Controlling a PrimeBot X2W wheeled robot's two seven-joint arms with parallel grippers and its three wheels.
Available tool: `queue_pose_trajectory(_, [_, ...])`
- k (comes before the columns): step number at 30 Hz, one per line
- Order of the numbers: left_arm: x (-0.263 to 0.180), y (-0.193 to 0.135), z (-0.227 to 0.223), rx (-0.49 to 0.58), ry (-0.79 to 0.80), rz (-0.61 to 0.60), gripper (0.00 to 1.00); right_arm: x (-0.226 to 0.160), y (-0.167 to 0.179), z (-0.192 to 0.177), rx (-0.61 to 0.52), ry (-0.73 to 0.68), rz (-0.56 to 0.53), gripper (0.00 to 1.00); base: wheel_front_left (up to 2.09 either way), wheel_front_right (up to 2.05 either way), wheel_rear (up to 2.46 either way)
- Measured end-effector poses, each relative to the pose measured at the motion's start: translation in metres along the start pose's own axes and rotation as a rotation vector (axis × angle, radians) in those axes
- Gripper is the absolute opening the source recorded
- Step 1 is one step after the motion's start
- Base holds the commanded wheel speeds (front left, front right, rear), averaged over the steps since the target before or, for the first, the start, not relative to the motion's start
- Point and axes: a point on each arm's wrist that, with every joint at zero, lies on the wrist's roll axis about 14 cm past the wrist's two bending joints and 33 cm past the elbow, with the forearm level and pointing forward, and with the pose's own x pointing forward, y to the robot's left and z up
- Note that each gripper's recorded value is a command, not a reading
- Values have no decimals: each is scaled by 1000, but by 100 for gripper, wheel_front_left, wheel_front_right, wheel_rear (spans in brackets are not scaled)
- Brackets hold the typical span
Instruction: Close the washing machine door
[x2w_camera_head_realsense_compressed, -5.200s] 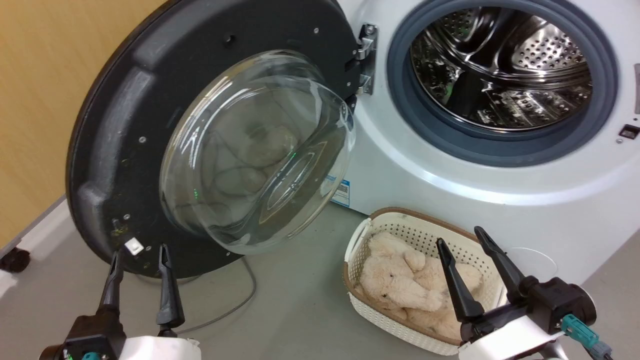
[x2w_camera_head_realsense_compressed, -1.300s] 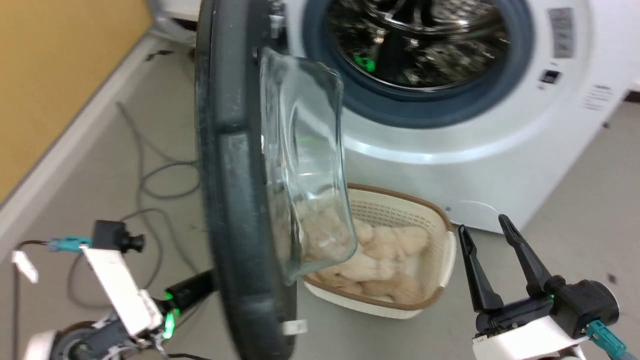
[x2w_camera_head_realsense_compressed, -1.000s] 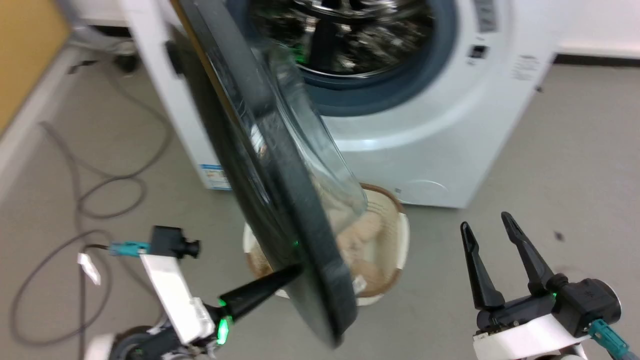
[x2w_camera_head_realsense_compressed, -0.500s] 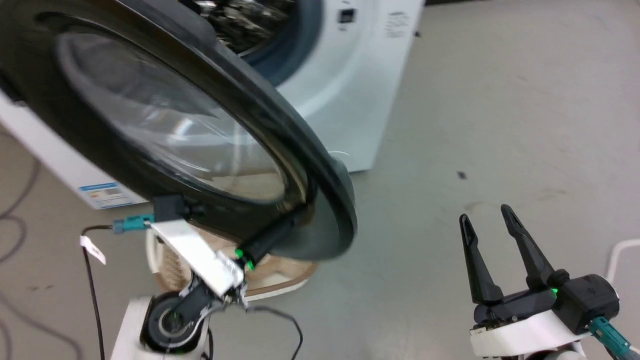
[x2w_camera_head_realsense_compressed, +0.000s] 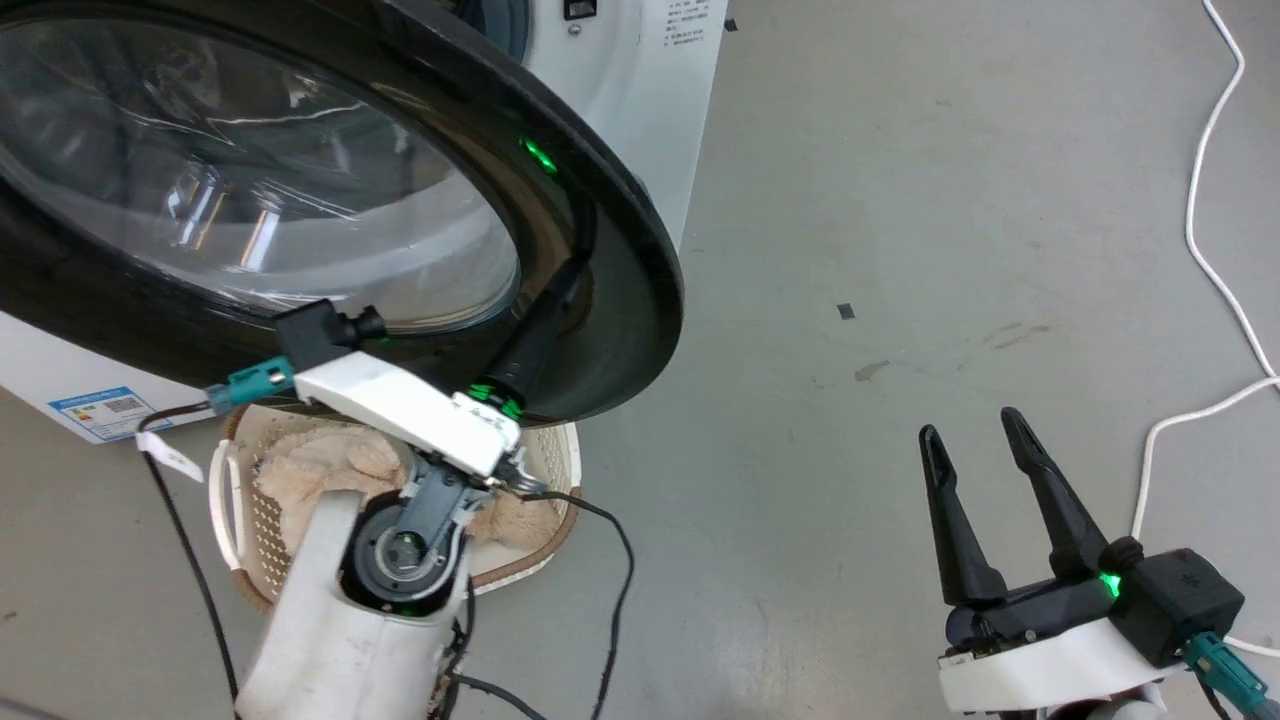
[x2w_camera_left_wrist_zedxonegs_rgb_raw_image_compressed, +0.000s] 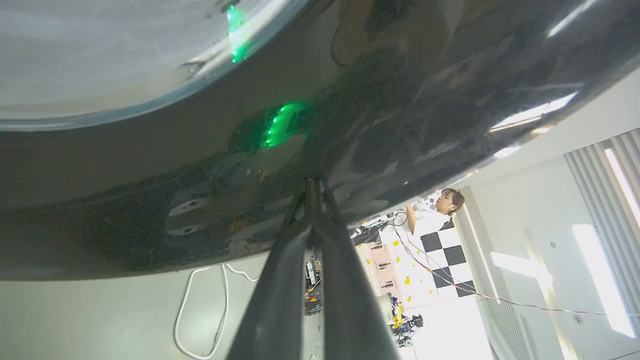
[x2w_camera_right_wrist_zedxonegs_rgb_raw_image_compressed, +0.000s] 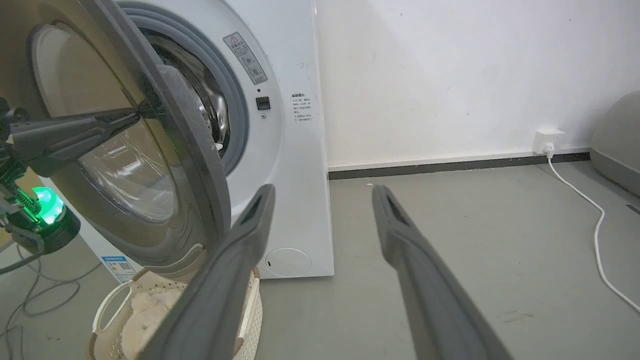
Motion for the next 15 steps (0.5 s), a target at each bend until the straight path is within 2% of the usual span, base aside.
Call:
queue_pose_trajectory(6, [-8, -2, -6, 29, 15, 6, 0, 4, 8, 2, 18, -12, 24, 100, 0, 0, 0])
queue_pose_trajectory(10, [-32, 5, -15, 62, 51, 41, 0, 8, 15, 6, 28, -29, 49, 100, 0, 0, 0])
queue_pose_trajectory(13, [-61, 21, -29, 137, 117, 108, 0, 9, 22, 9, 35, -42, 72, 100, 0, 0, 0])
queue_pose_trajectory(15, [-84, 32, -31, 237, 140, 160, 0, 10, 28, 10, 38, -47, 90, 100, 0, 0, 0])
